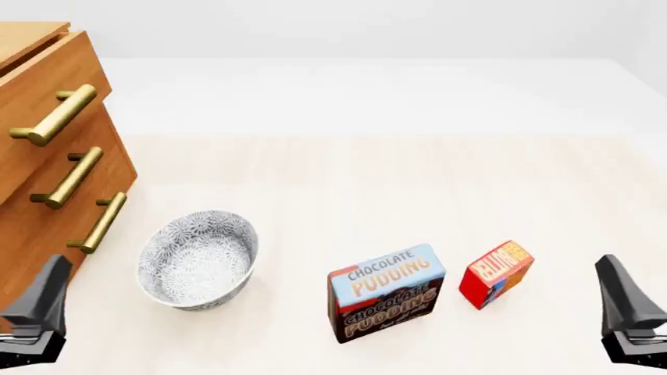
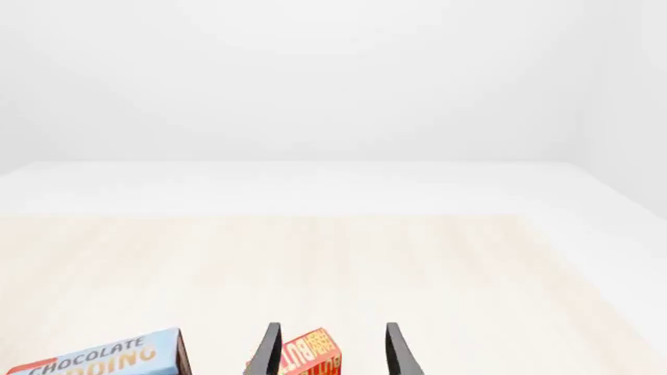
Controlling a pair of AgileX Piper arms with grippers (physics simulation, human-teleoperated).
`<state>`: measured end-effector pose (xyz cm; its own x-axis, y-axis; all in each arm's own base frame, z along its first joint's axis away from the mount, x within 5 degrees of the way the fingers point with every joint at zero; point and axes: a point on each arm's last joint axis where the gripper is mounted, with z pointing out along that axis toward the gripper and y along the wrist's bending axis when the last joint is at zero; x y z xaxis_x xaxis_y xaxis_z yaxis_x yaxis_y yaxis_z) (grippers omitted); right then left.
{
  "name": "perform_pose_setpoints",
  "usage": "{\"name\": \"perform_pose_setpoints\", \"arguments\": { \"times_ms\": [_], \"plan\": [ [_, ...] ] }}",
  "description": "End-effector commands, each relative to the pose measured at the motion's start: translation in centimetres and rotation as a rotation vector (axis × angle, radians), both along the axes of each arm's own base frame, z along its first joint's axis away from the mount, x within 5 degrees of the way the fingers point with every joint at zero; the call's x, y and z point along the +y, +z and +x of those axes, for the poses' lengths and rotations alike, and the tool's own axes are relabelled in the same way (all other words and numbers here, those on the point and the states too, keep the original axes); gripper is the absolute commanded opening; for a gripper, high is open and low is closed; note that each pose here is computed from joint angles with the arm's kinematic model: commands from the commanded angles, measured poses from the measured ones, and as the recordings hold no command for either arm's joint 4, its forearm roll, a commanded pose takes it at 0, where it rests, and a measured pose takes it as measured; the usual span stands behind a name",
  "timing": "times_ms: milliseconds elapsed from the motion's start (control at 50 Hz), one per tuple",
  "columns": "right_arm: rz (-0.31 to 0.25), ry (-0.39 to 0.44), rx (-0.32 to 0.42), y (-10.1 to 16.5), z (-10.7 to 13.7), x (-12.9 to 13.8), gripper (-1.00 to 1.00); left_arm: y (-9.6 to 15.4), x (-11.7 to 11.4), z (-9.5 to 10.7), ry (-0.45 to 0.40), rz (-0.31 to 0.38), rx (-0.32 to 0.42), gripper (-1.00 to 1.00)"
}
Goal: Put the butter at the back in the top drawer of the cabinet and close it.
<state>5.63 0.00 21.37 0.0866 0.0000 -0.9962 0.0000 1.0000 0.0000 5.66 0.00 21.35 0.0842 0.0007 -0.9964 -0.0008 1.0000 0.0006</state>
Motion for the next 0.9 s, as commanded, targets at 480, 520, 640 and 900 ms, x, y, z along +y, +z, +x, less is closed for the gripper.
{"name": "perform_pose_setpoints", "arguments": {
  "times_ms": [480,520,640,900],
  "plan": [
    [0.000,0.000,0.001,0.1,0.0,0.0,1.00,-0.1,0.3,0.7,0.060,0.100,0.044,1.00],
    [0.000,0.000,0.001,0.1,0.0,0.0,1.00,-0.1,0.3,0.7,0.060,0.093,0.045,1.00],
    [0.001,0.000,0.001,0.1,0.0,0.0,1.00,-0.1,0.3,1.0,0.054,0.150,0.057,1.00],
    [0.000,0.000,0.001,0.1,0.0,0.0,1.00,3.0,0.2,-0.7,0.067,0.234,-0.002,1.00]
  ]
}}
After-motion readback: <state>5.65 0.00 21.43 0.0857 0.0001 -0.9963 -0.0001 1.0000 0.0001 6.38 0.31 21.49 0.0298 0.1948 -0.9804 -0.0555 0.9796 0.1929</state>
